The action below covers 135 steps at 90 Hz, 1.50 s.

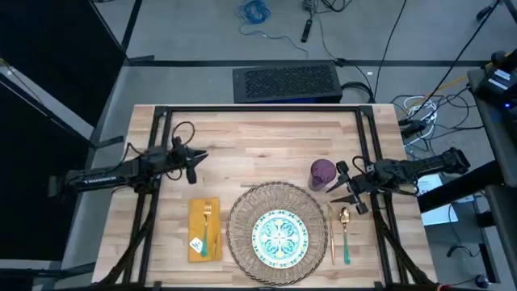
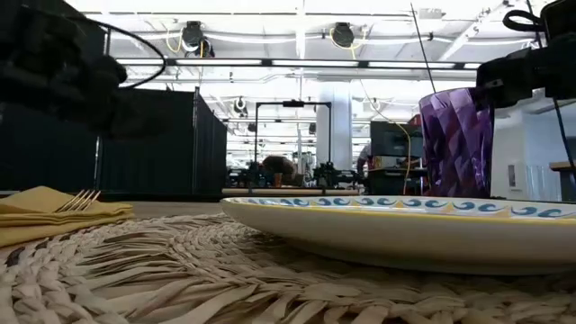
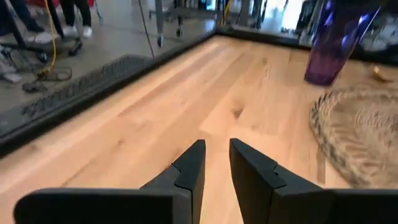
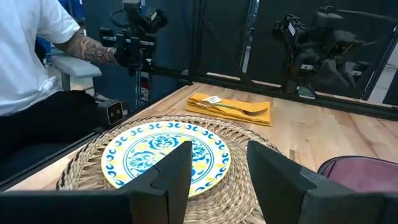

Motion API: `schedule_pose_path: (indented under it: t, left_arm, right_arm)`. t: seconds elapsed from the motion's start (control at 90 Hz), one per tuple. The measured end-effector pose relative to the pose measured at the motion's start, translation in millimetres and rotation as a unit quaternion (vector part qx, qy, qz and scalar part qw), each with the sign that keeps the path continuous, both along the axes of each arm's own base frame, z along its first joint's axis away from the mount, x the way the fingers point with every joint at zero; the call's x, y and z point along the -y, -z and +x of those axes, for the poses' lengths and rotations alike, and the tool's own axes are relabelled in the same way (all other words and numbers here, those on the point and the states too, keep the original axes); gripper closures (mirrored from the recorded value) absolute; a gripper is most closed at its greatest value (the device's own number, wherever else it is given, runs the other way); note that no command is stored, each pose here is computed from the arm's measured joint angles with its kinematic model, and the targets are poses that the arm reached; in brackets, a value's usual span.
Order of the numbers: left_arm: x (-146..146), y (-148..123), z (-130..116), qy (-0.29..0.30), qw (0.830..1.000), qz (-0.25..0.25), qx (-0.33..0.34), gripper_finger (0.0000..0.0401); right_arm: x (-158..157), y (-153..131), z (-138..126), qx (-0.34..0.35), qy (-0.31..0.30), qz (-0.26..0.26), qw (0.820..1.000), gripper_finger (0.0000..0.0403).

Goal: Set table place
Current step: Return to Home Position

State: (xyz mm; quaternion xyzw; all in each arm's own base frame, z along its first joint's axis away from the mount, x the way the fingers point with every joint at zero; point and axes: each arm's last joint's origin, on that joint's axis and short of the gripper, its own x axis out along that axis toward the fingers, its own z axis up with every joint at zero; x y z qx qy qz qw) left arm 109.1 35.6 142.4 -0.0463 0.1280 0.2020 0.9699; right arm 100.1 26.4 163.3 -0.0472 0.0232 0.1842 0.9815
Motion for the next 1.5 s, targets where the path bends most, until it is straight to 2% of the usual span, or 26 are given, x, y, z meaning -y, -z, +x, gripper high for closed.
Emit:
schedule_pose_path:
  t: [0.722, 0.967, 1.311, 1.5]
  left_arm:
    - [0, 0, 0, -0.007, 1.0, 0.004, 0.001, 0.0343]
    - [-2, -13, -1, -0.038, 0.997, 0.018, 0.067, 0.0343]
    - [4, -33, -17, -0.008, 0.983, 0.062, 0.175, 0.0343]
    - [5, -27, -17, 0.004, 0.988, 0.055, 0.145, 0.0343]
  right_arm:
    - [0, 0, 0, 0.0, 0.0, 0.001, 1.0, 0.0261]
    - [0, 0, 0, 0.0, 0.0, 0.001, 1.0, 0.0261]
    - [0, 0, 0, 0.0, 0.0, 0.001, 1.0, 0.0261]
    - [0, 0, 0, 0.0, 0.0, 0.002, 1.0, 0.0261]
